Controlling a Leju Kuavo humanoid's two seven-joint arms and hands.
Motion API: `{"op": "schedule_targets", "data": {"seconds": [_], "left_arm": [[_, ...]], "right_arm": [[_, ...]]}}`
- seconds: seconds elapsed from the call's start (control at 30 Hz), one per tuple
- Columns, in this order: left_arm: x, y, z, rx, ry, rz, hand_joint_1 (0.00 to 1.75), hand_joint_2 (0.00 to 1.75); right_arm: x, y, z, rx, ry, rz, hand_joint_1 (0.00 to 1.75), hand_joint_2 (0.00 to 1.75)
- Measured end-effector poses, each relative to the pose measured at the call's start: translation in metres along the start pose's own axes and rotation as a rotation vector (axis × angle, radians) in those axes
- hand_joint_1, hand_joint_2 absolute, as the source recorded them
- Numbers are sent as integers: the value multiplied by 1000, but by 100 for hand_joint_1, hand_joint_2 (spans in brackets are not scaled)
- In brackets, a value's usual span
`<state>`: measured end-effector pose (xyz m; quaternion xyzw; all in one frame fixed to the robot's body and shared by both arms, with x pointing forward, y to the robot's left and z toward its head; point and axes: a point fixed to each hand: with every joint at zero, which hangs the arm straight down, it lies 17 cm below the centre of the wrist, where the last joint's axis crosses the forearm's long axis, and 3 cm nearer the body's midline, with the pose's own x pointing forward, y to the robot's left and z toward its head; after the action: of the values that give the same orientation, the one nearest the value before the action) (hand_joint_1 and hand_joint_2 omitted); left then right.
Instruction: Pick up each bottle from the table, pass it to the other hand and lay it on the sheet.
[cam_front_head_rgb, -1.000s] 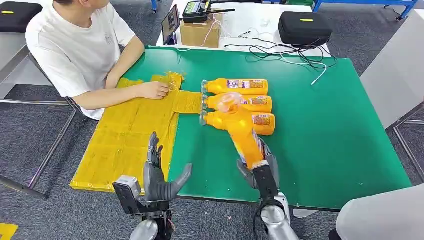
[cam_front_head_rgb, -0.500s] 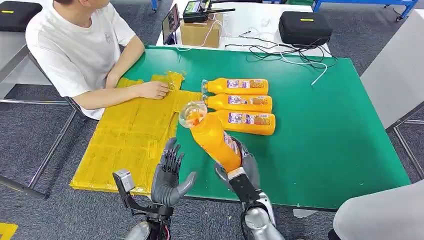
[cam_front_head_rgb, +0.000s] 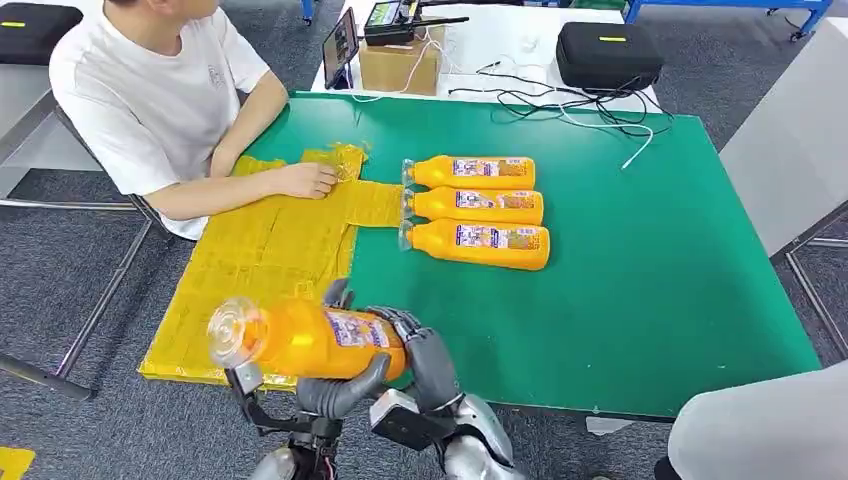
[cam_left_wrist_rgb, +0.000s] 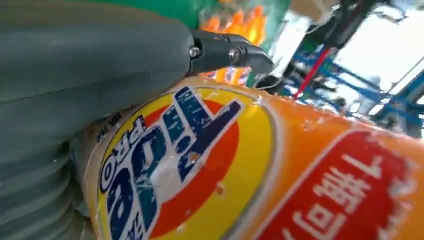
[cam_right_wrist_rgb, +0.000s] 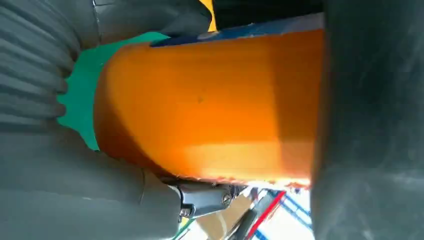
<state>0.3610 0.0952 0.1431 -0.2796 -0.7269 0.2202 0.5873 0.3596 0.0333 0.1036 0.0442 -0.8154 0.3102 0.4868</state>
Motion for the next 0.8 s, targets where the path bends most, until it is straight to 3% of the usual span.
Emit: {"op": "schedule_targets", "data": {"seconds": [0.03, 0.07, 0.1, 0.13, 0.4, 0.8], "left_arm": [[2, 1, 1, 1, -9, -10, 155, 175], [3, 3, 2, 4, -17, -18, 175, 175], [5, 5, 3, 7, -24, -24, 175, 175], [5, 5, 4, 8, -28, -29, 175, 175], [18, 9, 4, -4, -76, 1, 175, 175], [23, 5, 9, -72, -52, 137, 175, 175]], "right_arm": [[0, 3, -1, 14, -3, 4, 147, 175], [0, 5, -2, 26, -7, 9, 9, 175], [1, 8, -2, 38, -10, 15, 0, 175], [0, 11, -2, 51, -9, 19, 0, 0], [-4, 27, 4, 112, 24, -22, 0, 0], [-11, 21, 13, 88, 55, -115, 0, 0]]}}
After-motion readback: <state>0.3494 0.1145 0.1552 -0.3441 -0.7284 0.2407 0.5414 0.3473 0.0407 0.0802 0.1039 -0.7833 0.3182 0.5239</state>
